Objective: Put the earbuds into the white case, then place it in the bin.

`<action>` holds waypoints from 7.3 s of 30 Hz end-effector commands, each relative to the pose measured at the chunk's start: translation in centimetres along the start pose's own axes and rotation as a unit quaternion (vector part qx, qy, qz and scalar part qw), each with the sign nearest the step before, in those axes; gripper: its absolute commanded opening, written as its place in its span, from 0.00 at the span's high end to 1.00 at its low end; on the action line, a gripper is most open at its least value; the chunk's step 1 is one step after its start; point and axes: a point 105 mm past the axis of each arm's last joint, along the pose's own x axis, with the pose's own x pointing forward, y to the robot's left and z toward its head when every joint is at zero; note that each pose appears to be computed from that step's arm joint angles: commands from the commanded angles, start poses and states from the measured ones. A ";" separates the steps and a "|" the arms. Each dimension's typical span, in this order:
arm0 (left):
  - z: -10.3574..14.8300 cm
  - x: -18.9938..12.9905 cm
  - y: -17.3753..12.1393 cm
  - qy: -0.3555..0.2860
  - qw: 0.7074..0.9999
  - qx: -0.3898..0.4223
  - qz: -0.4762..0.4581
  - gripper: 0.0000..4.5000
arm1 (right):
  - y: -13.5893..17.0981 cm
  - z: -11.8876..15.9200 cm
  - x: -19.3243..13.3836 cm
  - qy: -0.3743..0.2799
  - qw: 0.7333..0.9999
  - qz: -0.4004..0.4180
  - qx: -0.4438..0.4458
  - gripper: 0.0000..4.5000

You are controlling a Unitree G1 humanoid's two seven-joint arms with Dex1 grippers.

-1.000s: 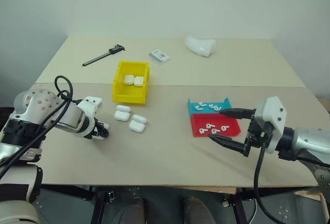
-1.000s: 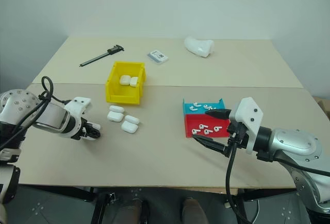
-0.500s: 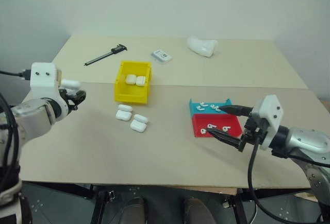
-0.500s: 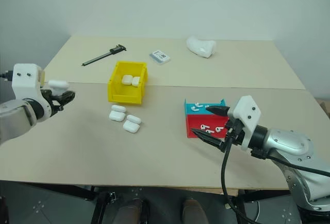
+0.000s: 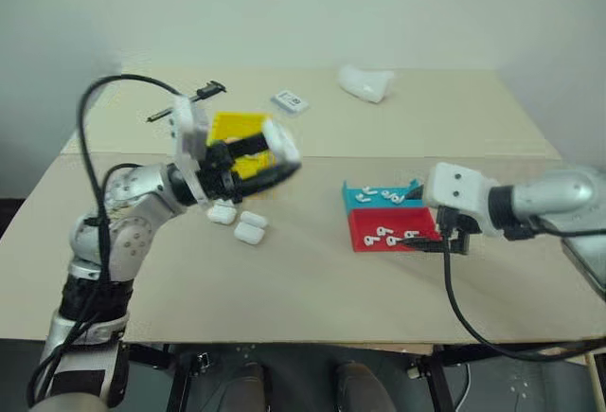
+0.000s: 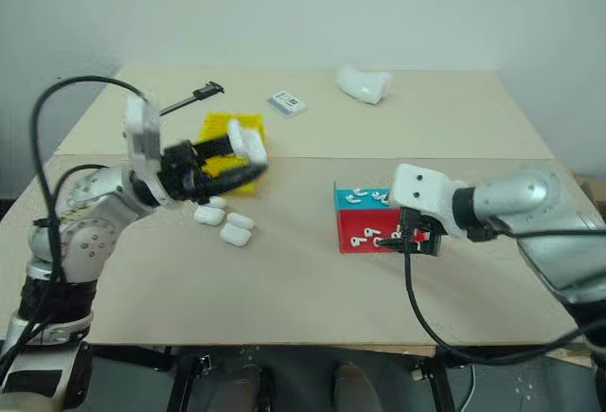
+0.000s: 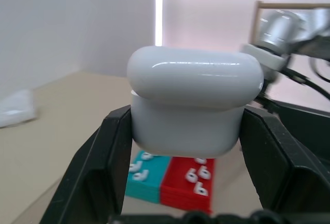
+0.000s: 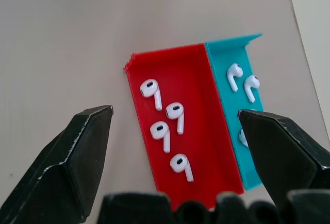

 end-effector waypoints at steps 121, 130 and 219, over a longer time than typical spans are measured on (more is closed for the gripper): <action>0.8 2.6 -4.2 -0.070 0.990 -0.016 -0.121 0.37 | -0.4 9.5 -5.7 -0.502 0.839 -0.046 0.205 0.10; 0.7 1.7 -4.6 -0.055 0.990 -0.017 -0.127 0.37 | -6.9 3.7 0.2 -0.150 0.982 -0.118 -0.007 0.10; 1.9 -1.4 -5.7 -0.026 0.998 -0.003 -0.058 0.37 | -13.9 -0.3 5.7 0.079 0.993 -0.079 -0.039 0.59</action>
